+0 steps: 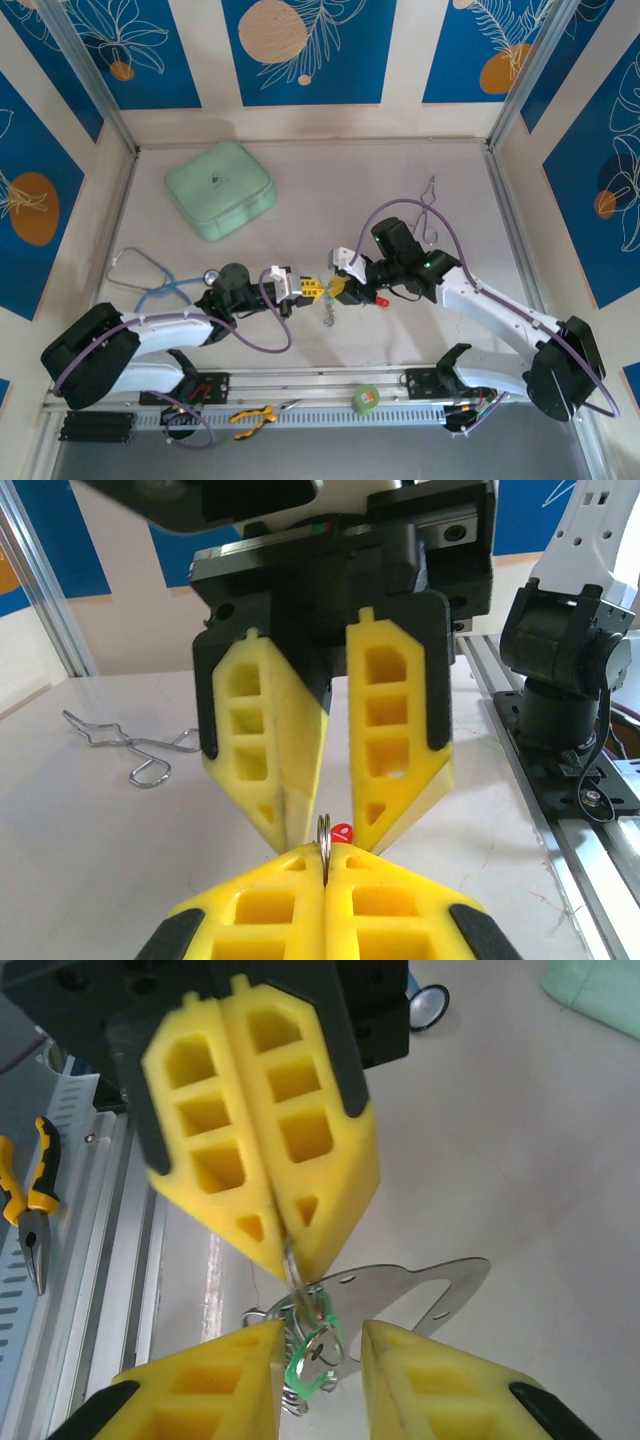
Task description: Put the keys on the keyring
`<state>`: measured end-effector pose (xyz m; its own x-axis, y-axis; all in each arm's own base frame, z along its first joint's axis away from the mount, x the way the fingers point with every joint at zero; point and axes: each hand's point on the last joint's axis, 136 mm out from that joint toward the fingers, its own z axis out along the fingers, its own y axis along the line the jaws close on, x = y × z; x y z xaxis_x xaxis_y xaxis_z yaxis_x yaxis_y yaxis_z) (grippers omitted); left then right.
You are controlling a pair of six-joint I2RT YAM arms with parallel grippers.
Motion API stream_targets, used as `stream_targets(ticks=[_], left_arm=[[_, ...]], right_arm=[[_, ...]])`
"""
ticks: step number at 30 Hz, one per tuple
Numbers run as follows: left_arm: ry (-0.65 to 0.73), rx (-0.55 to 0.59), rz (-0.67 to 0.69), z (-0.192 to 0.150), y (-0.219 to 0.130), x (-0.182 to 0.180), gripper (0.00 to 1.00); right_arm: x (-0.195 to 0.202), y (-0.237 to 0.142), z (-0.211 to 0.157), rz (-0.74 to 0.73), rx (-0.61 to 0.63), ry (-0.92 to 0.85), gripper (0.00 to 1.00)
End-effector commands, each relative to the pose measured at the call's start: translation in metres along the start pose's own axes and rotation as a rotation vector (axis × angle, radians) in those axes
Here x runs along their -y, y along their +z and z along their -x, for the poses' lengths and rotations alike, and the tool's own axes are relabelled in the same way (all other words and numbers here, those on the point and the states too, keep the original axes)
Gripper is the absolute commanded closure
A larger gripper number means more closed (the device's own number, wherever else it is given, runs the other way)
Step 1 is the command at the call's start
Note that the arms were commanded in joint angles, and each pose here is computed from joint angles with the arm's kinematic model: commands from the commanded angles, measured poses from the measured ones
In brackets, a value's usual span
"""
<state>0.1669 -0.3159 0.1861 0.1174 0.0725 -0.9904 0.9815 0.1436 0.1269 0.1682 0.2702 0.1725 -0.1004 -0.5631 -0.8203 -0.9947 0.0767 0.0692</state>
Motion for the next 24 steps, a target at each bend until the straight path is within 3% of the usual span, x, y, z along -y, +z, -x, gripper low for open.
stream_targets(ticks=[1, 10, 15, 18, 24], left_arm=[[0.018, 0.061, -0.03, 0.014, 0.0, 0.007, 1.0], [0.019, 0.064, -0.032, 0.015, 0.001, 0.007, 1.0], [0.012, 0.053, -0.013, 0.013, 0.0, 0.004, 0.99], [0.01, 0.027, 0.009, 0.007, 0.0, 0.001, 0.85], [0.028, -0.127, -0.018, -0.014, 0.001, 0.002, 0.84]], right_arm=[[-0.007, -0.004, 0.009, 0.029, 0.057, -0.03, 0.75], [-0.004, 0.0, 0.013, 0.031, 0.068, -0.033, 0.8], [-0.005, -0.001, 0.016, 0.035, 0.07, -0.039, 0.99], [-0.004, -0.002, 0.012, 0.024, 0.026, -0.047, 1.0], [-0.006, -0.003, 0.002, 0.009, -0.123, -0.113, 1.0]])
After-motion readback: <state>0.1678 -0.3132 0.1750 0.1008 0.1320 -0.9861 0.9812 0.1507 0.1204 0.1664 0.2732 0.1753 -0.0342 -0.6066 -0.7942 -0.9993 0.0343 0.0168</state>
